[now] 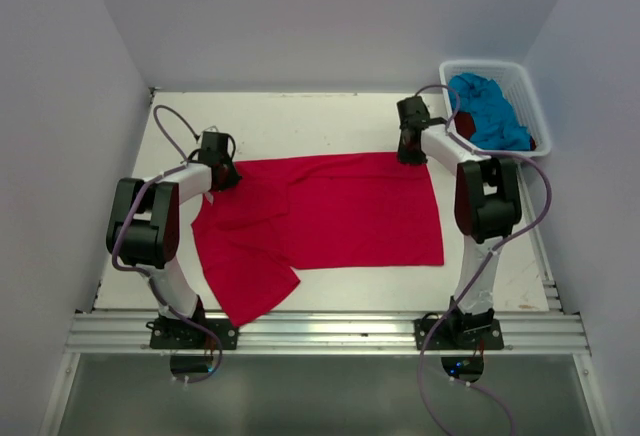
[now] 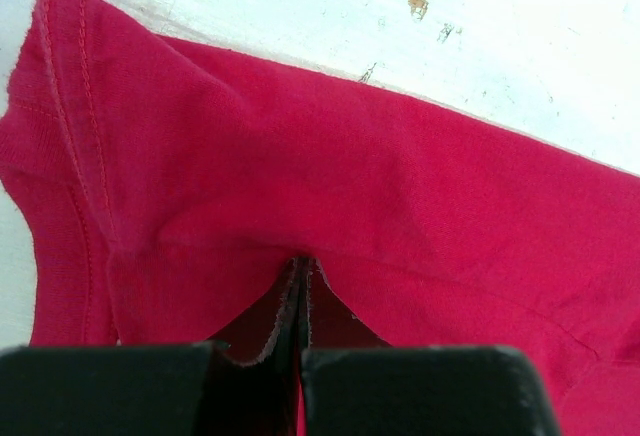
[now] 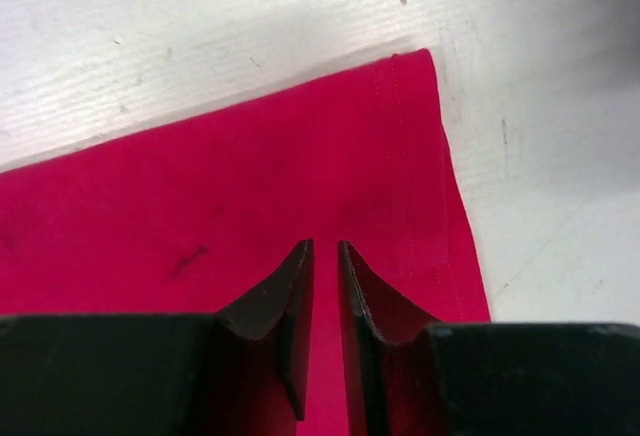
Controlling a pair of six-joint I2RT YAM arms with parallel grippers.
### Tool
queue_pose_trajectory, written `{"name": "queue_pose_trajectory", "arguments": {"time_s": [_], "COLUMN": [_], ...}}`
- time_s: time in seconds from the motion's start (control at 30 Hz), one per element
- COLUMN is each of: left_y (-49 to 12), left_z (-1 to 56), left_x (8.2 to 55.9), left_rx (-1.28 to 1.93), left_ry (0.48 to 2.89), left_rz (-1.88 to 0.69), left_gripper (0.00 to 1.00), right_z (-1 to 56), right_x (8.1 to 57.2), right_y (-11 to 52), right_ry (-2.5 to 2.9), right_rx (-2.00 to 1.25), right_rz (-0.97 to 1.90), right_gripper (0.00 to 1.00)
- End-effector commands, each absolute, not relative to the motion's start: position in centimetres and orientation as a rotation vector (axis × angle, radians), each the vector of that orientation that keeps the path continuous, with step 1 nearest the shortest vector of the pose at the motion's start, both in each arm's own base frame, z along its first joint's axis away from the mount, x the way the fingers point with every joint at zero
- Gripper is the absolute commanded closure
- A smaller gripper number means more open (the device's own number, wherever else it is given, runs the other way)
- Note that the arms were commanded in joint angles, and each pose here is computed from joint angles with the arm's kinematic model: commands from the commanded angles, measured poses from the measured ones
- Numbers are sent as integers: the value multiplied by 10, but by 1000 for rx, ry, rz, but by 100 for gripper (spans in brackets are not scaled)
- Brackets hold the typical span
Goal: Fold and stack the t-shirts
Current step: Fold the flattened tshirt in 1/3 of the way
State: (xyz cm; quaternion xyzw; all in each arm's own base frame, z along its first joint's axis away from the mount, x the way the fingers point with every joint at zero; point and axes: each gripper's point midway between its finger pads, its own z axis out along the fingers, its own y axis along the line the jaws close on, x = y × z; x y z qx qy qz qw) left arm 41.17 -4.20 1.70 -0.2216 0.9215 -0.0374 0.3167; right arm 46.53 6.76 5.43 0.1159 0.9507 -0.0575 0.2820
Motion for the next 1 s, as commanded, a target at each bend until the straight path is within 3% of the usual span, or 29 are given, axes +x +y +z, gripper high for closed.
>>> {"name": "queue_pose_trajectory", "arguments": {"time_s": [0.0,0.5,0.77,0.97], "left_y": [-41,-40,-39,-39], "left_z": [4,5,4,4], "left_x": [392,392,391,391], "left_rx": [-548,-552,-554,-552], "left_ry": [2499,2495,2496,2498], "left_rz": [-50,-44,-37,-35], "left_gripper": [100,100,100,100], "right_z": [42,42,45,99], "right_x": [468,443,447,458], "right_y": [66,-13,-17,10], "right_ry": [2567,2532,2513,2396], "right_rx": [331,600,626,548], "right_rz": [-173,-653,-614,-335], "right_gripper": [81,81,81,75]}}
